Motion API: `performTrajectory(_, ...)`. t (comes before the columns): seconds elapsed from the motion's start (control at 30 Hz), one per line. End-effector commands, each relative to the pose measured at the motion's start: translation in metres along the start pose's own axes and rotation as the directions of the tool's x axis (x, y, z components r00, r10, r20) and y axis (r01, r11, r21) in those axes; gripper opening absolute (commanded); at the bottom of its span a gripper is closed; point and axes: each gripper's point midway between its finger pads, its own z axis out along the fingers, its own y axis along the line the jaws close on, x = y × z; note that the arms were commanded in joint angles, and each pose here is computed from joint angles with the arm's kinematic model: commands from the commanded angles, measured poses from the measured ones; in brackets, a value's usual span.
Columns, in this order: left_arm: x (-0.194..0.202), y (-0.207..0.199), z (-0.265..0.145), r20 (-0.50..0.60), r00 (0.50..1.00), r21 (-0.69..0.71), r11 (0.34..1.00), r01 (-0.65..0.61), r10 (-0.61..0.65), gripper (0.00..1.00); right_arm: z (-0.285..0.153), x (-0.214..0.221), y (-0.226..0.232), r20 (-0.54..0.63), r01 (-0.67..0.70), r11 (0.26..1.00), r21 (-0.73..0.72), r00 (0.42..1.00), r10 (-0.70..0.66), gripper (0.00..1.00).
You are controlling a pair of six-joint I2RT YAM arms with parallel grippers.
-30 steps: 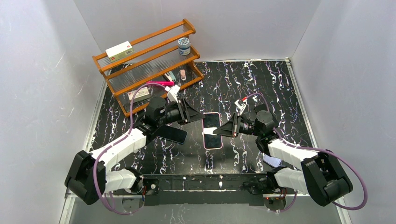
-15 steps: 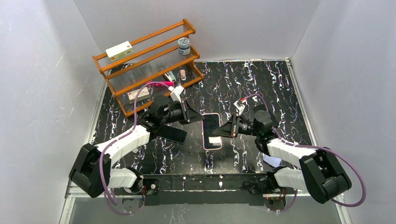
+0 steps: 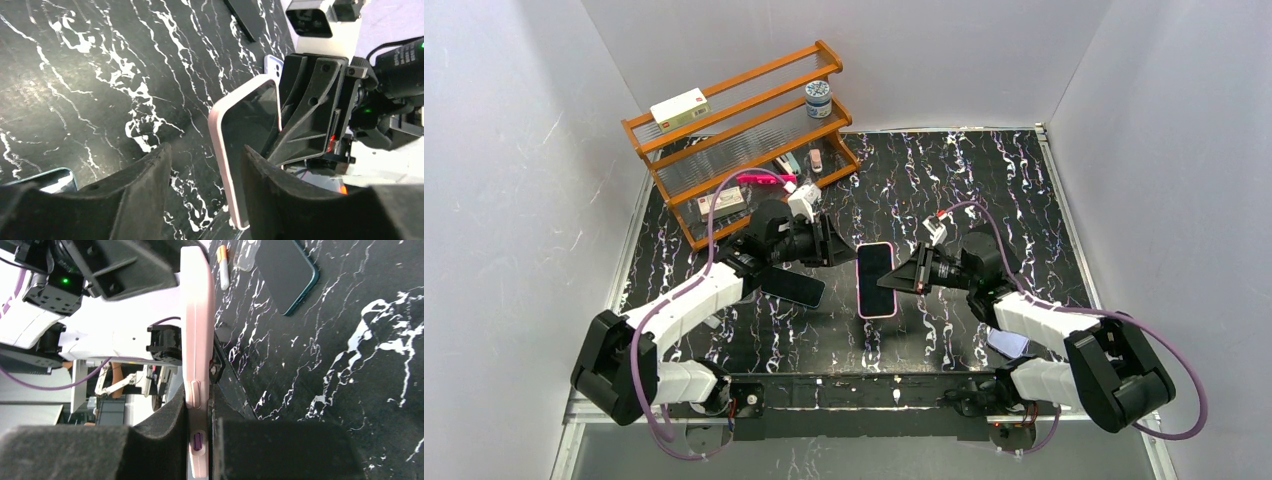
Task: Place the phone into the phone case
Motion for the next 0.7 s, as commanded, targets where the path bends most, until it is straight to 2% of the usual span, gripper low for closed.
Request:
performTrajectory(0.0,-0.019,-0.002,-0.02,0.029,0.991,-0.073,0.989,-0.131,0.134,0.58,0.01,-0.031,0.005,0.07,0.1,0.995,0.024,0.992,-0.101,0.01)
performTrajectory(0.07,-0.015,0.004,-0.029,0.0,0.985,-0.116,0.979,-0.17,0.171,0.65,0.015,-0.036,-0.005,0.067,0.112,0.992,0.06,0.991,-0.116,0.01)
performTrajectory(0.27,-0.008,0.031,-0.056,-0.048,0.957,-0.264,0.921,-0.287,0.285,0.97,0.035,-0.068,-0.04,0.029,0.14,0.974,0.176,0.989,-0.147,0.01)
performTrajectory(0.57,-0.004,0.051,-0.084,-0.045,0.935,-0.379,0.86,-0.343,0.353,0.98,0.053,-0.105,-0.108,-0.031,0.063,0.969,0.239,0.998,-0.057,0.01)
performTrajectory(0.67,-0.006,0.051,-0.086,-0.042,0.929,-0.386,0.852,-0.354,0.367,0.98,0.056,-0.108,-0.124,-0.047,0.023,0.97,0.242,0.999,-0.012,0.1)
